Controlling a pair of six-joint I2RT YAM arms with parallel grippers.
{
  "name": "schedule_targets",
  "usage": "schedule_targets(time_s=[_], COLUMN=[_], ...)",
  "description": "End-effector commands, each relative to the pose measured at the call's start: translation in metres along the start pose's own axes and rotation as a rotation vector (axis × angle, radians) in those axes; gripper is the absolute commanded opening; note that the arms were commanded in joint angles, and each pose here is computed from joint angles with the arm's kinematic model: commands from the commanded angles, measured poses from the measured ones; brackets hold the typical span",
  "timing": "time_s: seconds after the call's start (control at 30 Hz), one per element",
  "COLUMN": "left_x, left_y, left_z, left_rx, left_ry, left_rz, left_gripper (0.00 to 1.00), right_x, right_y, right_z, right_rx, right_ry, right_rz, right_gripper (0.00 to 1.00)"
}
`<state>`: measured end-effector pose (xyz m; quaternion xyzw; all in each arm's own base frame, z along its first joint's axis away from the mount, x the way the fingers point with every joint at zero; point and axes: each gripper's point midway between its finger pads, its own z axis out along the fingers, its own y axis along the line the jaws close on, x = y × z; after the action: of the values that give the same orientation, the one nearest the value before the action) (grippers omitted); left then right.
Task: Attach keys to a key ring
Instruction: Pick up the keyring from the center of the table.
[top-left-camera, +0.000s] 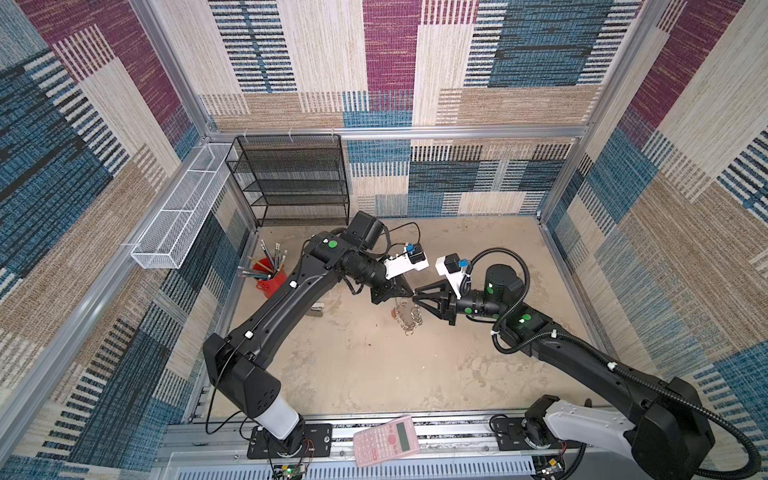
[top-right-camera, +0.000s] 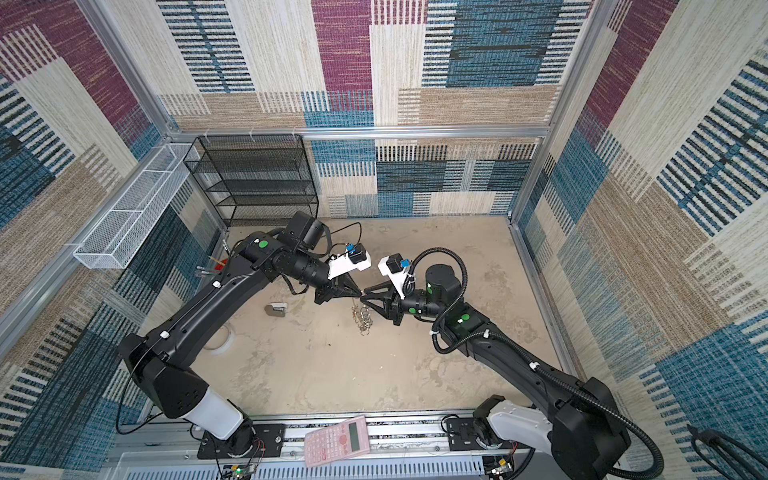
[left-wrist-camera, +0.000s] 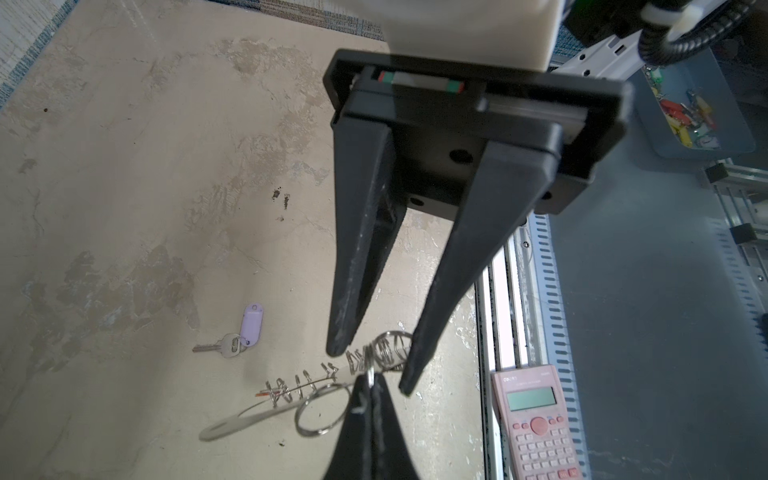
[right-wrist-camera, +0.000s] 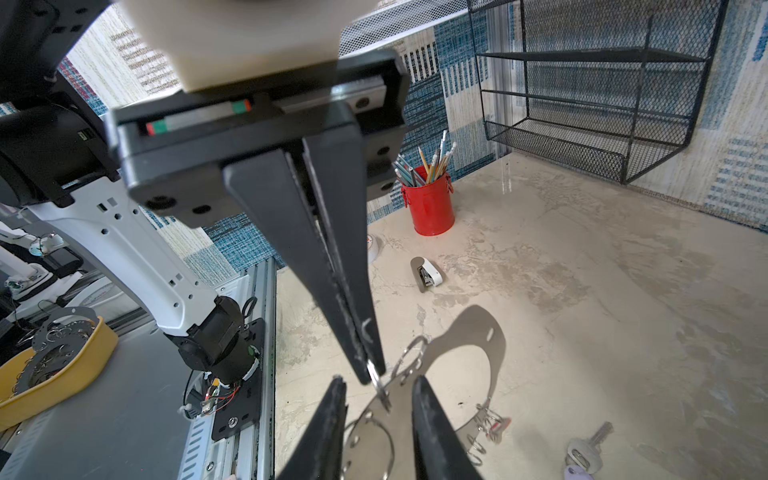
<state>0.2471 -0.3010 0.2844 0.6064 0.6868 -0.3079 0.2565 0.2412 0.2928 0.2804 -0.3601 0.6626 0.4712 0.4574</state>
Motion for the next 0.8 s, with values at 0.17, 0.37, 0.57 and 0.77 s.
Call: schedule_targets(time_s=[0.17, 0.37, 0.57, 0.77], left_x=[-0.006, -0.008, -0.007, -0.004], left_y=[-0.006, -0.010, -0.016, -0.012], left_z=[-0.001, -0.001, -0.002, -0.003], left_rx=[0.036, 0.053, 0.073, 0.028], left_ry=[-0.029, -0.039, -0.053, -0.079], left_rz=[0.027, 0.040, 0.045, 0.011], left_gripper=[0.00, 0.00, 0.00, 0.09], right_x=[-0.001, 0.000, -0.003, -0.016], right_y=[-0.001, 0.000, 0.001, 0.000], right_z=[0.003, 0.004, 0.000, -0.008], right_rx=[-0.008, -0.015, -0.001, 0.042], right_ry=[-0.003, 0.000, -0.021, -0.074], right_rz=[-0.014, -0.012, -0.020, -0.025], right_gripper=[0.17, 0.00, 0.00, 0.00])
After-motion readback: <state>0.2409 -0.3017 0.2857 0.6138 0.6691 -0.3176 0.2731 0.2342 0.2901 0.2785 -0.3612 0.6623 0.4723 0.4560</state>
